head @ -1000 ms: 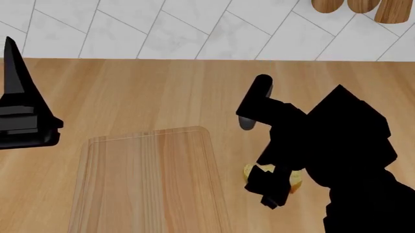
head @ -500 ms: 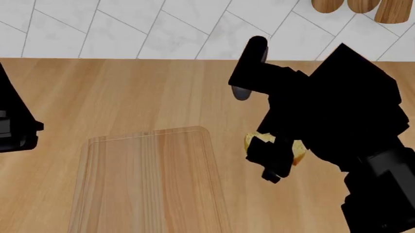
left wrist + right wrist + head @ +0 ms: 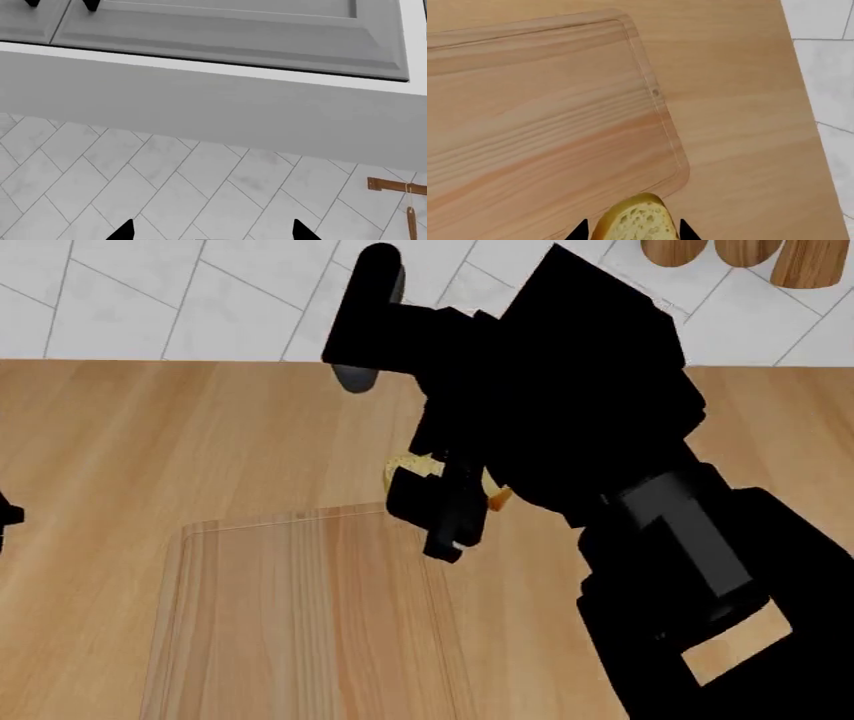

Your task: Place the bread and cheese on the cutting board.

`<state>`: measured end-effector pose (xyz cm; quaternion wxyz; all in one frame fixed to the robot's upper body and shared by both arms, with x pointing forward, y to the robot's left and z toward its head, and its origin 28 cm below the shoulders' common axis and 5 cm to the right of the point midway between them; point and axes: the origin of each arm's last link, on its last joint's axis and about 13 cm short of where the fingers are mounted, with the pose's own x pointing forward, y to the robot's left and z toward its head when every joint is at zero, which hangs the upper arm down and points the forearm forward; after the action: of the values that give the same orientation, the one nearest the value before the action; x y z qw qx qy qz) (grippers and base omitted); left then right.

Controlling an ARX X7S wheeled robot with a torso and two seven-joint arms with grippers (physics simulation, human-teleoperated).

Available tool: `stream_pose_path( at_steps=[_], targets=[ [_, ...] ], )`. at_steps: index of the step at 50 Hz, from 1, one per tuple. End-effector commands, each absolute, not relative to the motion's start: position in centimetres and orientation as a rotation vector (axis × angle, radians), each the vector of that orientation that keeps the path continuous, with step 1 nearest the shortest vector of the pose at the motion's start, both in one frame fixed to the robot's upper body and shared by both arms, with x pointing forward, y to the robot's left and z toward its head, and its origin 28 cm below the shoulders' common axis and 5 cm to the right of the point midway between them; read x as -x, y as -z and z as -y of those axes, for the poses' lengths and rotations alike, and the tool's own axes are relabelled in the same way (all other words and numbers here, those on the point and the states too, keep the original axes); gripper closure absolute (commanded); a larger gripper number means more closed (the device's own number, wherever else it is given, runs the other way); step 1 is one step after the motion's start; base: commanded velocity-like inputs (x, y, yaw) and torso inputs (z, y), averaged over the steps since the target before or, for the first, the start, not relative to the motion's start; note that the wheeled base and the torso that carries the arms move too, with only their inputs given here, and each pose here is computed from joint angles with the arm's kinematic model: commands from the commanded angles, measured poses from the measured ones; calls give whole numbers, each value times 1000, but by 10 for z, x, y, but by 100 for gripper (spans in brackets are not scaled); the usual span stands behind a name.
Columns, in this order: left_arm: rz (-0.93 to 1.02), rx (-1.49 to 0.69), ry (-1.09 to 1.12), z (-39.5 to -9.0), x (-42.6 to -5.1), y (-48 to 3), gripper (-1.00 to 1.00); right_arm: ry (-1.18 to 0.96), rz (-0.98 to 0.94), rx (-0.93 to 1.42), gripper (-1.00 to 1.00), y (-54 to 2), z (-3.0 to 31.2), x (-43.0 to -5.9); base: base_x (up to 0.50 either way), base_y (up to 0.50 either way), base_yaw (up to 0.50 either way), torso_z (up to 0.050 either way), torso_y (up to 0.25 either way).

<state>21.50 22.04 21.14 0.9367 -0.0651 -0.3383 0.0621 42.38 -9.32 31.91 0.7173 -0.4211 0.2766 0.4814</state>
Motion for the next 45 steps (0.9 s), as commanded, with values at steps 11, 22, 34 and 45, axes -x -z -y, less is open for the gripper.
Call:
stream_pose_path(
  at_steps=[11, 22, 34, 45],
  targets=[
    [659, 159, -161, -232, -214, -200, -100, -1223, -596, 980, 100, -300, 49, -430, 0, 0, 0, 0, 0],
    [655, 157, -168, -237, -214, -199, -100, -1274, -586, 972, 100, -283, 39, -428, 0, 0, 0, 0, 0],
    [649, 156, -170, -237, -213, -198, -100, -1311, -566, 915, 100, -260, 35, -427, 0, 0, 0, 0, 0],
    [638, 153, -176, -238, -212, -194, -100, -1334, -591, 901, 100, -240, 33, -425, 0, 0, 0, 0, 0]
  ],
)
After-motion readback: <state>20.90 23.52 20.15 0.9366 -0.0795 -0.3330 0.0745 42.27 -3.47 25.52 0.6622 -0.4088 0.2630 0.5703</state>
